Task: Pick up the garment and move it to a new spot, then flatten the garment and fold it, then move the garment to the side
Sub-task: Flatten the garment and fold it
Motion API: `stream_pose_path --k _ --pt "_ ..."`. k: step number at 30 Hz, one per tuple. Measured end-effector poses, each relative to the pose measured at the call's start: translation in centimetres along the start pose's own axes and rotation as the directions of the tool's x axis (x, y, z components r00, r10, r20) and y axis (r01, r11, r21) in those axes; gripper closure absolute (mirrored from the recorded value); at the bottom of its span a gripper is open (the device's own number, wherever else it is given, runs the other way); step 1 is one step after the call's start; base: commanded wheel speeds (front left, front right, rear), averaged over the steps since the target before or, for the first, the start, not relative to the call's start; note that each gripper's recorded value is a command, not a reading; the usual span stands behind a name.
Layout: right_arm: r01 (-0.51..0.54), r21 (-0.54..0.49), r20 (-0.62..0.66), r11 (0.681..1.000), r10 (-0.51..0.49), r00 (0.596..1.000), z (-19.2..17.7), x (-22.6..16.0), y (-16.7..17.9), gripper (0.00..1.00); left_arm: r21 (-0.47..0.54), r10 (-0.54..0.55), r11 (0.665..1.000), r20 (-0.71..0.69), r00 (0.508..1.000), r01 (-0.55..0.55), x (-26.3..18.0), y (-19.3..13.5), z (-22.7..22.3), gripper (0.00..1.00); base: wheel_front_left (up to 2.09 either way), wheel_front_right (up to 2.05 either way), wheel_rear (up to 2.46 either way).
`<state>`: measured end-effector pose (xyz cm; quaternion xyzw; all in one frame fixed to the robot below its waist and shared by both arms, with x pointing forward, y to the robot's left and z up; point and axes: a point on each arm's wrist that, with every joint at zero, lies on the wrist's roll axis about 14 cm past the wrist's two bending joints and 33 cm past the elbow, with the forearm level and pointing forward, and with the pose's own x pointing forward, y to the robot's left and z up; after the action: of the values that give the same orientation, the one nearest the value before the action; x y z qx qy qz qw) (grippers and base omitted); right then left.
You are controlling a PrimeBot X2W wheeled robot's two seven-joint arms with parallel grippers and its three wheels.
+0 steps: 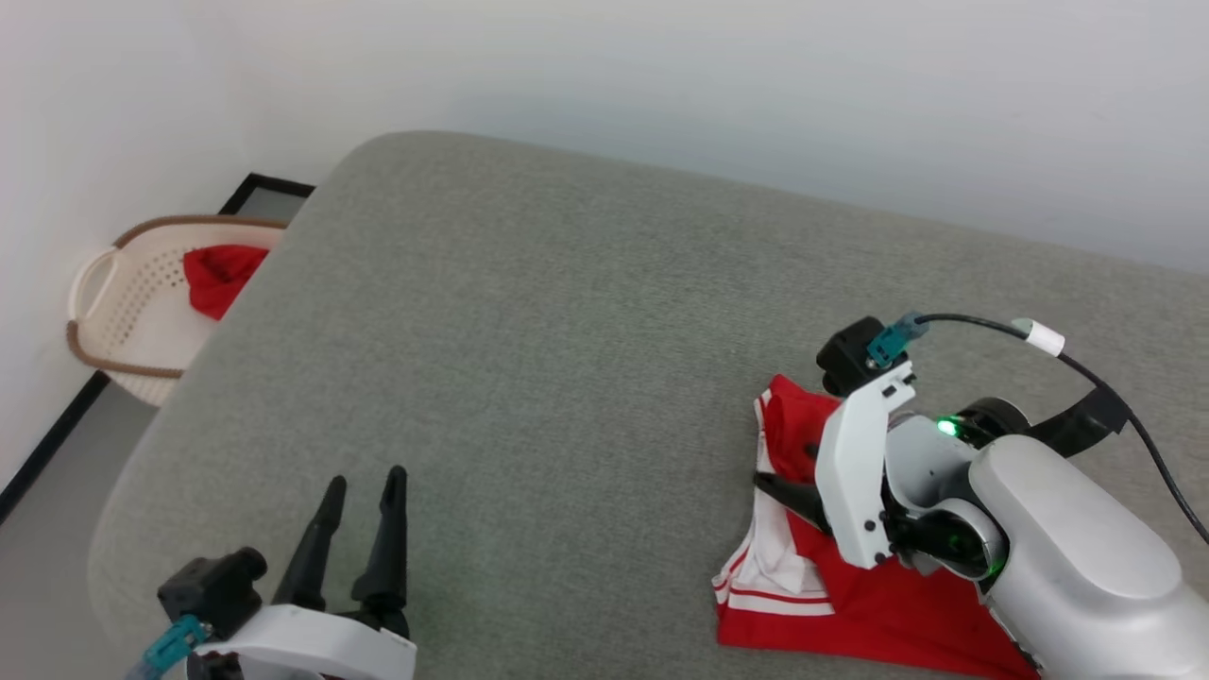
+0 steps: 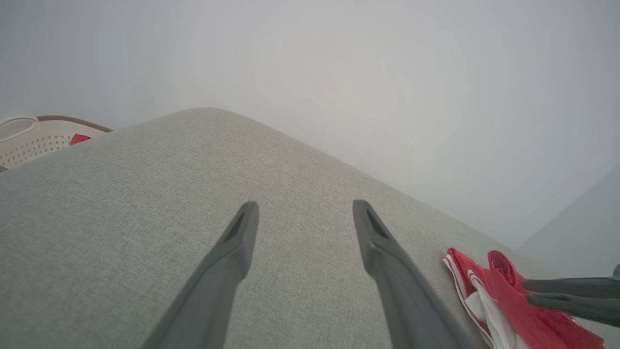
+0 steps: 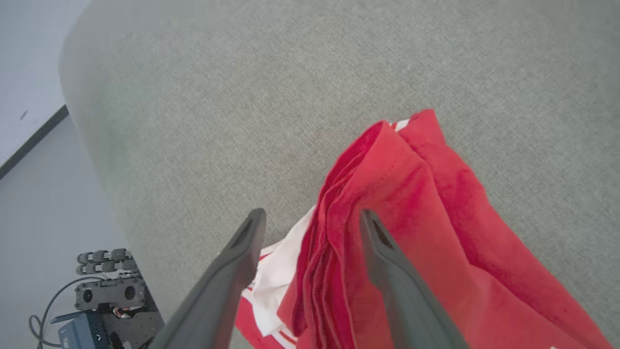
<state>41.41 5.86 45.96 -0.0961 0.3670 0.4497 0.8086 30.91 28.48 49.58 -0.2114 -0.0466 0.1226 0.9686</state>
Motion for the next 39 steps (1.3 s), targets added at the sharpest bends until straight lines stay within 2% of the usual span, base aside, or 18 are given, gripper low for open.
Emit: stream_pose_path --k 6,11,16,20,25,32,39 --pt "-0.008 -0.001 0.118 1.0 0.008 0.993 2.1 -1.6 0.1 0.0 0.016 -0.033 0.999 -0.001 0.999 0.033 0.8 -0.7 0.1 0.0 0.0 0.0 0.0" --pt "0.036 -0.008 0.256 0.999 -0.033 0.966 3.7 -4.1 -1.2 0.0 0.032 -0.069 0.997 -0.004 0.998 0.069 1.5 -1.6 0.0 0.0 0.0 0.0 0.0" --pt "0.112 0.013 0.384 0.994 -0.109 0.917 4.1 -7.5 -3.6 0.0 0.044 -0.116 0.992 -0.017 0.993 0.117 2.2 -3.0 -0.5 0.0 0.0 0.0 0.0" --pt "0.201 0.047 0.469 0.978 -0.199 0.861 3.2 -10.8 -6.3 0.0 0.059 -0.155 0.986 -0.028 0.988 0.156 2.7 -4.2 -0.9 0.0 0.0 0.0 0.0" --pt "0.32 0.108 0.562 0.941 -0.323 0.761 1.1 -14.9 -9.4 0.0 0.092 -0.195 0.976 -0.028 0.98 0.197 3.4 -5.3 -0.9 0.0 0.0 0.0 0.0" --pt "0.437 0.226 0.594 0.871 -0.479 0.647 -4.2 -19.2 -12.3 0.0 0.117 -0.236 0.964 -0.032 0.971 0.238 3.7 -6.4 -0.9 0.0 0.0 0.0 0.0" --pt "0.492 0.311 0.588 0.813 -0.571 0.573 -8.5 -21.4 -13.1 0.0 0.143 -0.244 0.959 -0.011 0.97 0.243 3.7 -6.3 0.0 0.0 0.0 0.0 0.0"
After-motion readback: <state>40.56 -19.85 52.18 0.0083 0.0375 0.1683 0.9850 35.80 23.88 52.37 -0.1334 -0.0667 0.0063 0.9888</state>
